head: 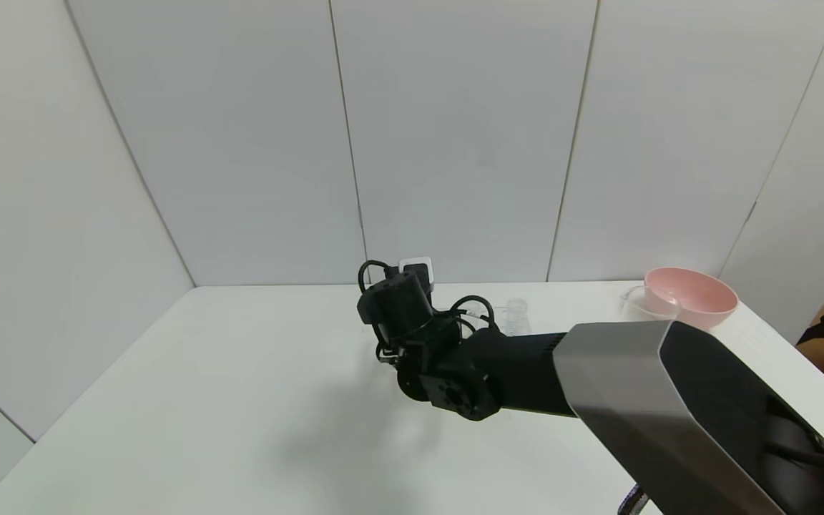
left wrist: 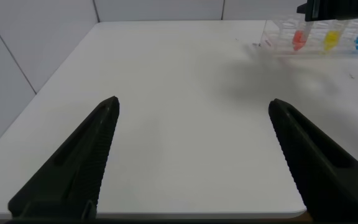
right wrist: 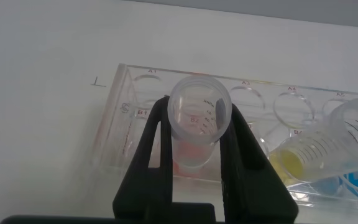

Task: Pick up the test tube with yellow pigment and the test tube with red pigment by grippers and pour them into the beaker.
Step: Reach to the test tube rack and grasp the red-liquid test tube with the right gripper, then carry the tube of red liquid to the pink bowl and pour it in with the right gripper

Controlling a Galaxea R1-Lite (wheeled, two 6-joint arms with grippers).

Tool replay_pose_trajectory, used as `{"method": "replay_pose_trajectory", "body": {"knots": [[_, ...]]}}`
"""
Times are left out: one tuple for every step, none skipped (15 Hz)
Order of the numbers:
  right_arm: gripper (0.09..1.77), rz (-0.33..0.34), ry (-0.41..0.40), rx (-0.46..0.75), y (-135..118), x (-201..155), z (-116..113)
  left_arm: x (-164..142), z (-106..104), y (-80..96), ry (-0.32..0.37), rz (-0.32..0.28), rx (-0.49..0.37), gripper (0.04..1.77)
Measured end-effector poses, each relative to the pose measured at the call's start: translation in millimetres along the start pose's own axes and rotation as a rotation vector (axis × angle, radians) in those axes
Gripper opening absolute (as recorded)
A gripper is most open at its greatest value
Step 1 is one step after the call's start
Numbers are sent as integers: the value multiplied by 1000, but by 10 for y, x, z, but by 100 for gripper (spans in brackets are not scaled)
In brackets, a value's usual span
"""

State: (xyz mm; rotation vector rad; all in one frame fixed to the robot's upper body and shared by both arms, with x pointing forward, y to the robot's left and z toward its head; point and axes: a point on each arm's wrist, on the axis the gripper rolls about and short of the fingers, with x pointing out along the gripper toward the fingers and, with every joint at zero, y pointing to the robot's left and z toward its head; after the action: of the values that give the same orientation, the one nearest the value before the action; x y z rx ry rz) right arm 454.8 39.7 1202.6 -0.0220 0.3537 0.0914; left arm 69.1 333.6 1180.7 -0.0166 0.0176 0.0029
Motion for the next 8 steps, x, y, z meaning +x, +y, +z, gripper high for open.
{"method": "replay_pose_trajectory", "body": {"knots": [[50,-1,1,-1,-4,-1,1,0,0,0,0,0,0,172],[50,-1,2,-1,-7,-2,2,0,0,0,0,0,0,172],[50,-1,1,0,-7,-6,6,0,1,0,-1,0,0,172],[50,0,0,0,-6,-10,9,0,0,0,0,0,0,172],[50,-1,-1,1,-7,-14,16,0,0,0,0,0,0,172],[50,-1,-2,2,-10,-17,24,0,0,0,0,0,0,172],[50,0,-4,3,-14,-24,39,0,0,0,0,0,0,172],[50,0,-7,4,-17,-34,58,0,0,0,0,0,0,172]]}}
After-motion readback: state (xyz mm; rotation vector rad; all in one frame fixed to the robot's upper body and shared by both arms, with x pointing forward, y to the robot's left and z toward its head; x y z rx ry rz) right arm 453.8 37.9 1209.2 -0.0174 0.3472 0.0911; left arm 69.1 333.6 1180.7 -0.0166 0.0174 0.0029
